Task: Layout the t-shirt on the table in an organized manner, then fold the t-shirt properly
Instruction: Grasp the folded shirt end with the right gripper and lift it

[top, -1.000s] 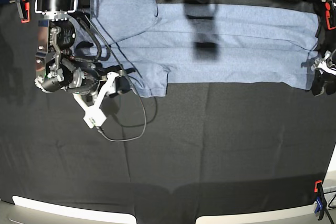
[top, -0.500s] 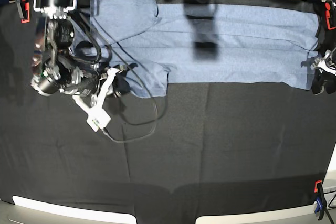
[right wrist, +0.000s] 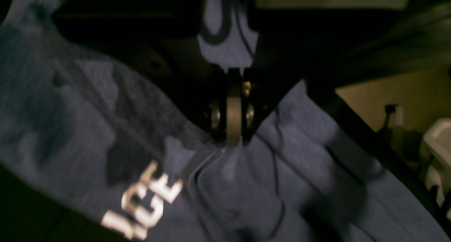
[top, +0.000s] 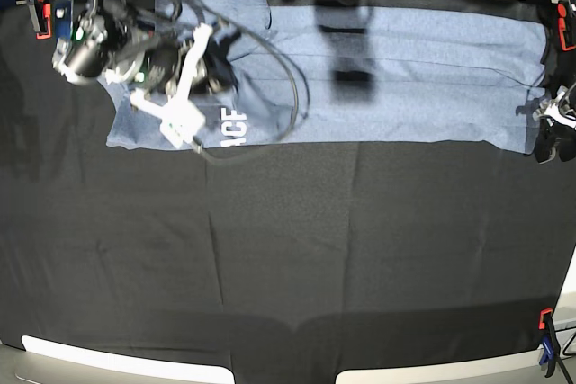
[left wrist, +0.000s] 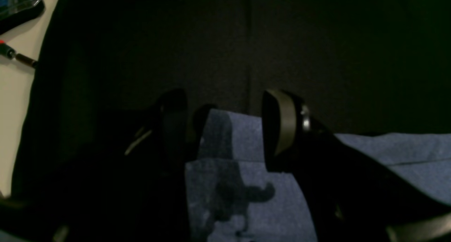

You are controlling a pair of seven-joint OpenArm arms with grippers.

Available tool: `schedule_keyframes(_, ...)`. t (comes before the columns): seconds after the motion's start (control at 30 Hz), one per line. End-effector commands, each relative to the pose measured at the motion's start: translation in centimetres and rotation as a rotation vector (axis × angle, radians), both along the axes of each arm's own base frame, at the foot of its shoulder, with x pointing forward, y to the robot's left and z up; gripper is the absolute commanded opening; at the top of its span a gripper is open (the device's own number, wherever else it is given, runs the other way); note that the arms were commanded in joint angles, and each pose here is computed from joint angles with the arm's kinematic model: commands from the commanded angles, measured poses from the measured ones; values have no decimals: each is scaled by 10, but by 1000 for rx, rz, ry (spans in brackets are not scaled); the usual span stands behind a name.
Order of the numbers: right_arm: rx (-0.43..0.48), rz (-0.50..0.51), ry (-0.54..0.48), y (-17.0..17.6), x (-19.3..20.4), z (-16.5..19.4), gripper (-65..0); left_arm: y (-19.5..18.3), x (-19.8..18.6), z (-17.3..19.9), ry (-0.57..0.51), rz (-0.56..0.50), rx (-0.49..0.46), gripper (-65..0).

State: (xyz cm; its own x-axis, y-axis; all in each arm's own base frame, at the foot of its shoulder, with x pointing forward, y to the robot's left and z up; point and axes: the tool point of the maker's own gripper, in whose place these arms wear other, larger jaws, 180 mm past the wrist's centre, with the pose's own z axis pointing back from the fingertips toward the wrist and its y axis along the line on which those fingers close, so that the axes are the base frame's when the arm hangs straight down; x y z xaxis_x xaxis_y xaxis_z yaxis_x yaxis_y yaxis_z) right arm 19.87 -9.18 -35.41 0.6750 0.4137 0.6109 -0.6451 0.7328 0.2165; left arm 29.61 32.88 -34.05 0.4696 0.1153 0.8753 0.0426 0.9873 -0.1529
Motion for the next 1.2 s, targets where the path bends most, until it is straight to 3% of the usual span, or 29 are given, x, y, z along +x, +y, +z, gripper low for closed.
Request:
schedule_keyframes(0.0, 27, 12, -43, 4, 4, 10, -650, 6, 8, 20, -60, 1, 15, -336)
schedule_keyframes(0.07, 30, 11, -31, 4, 0, 8, -632, 6, 8, 20, -60, 1, 15, -336)
schedule_keyframes(0.2, 111, 19, -24, 15, -5, 14, -433, 6, 8, 20, -60, 0, 16, -336)
schedule_keyframes(0.27, 155, 23, -27, 21, -5, 20, -399, 6, 8, 20, -59, 0, 16, -336)
schedule_keyframes(0.43, 174, 13, -98, 21, 14, 33, -400, 6, 7, 18, -49, -2, 19, -336)
schedule_keyframes(0.67, -3, -62, -214, -15, 48, 35, -400, 7, -10, 0, 35, -5, 21, -336)
schedule_keyframes(0.87, -23, -134, -236, -38, 55, 41, -400, 21, -28, -19, 123, 59, 71, -336)
schedule_keyframes(1.17, -29, -160, -247, -46, 58, 44, -400, 19, -66, -49, 266, 51, 52, -336)
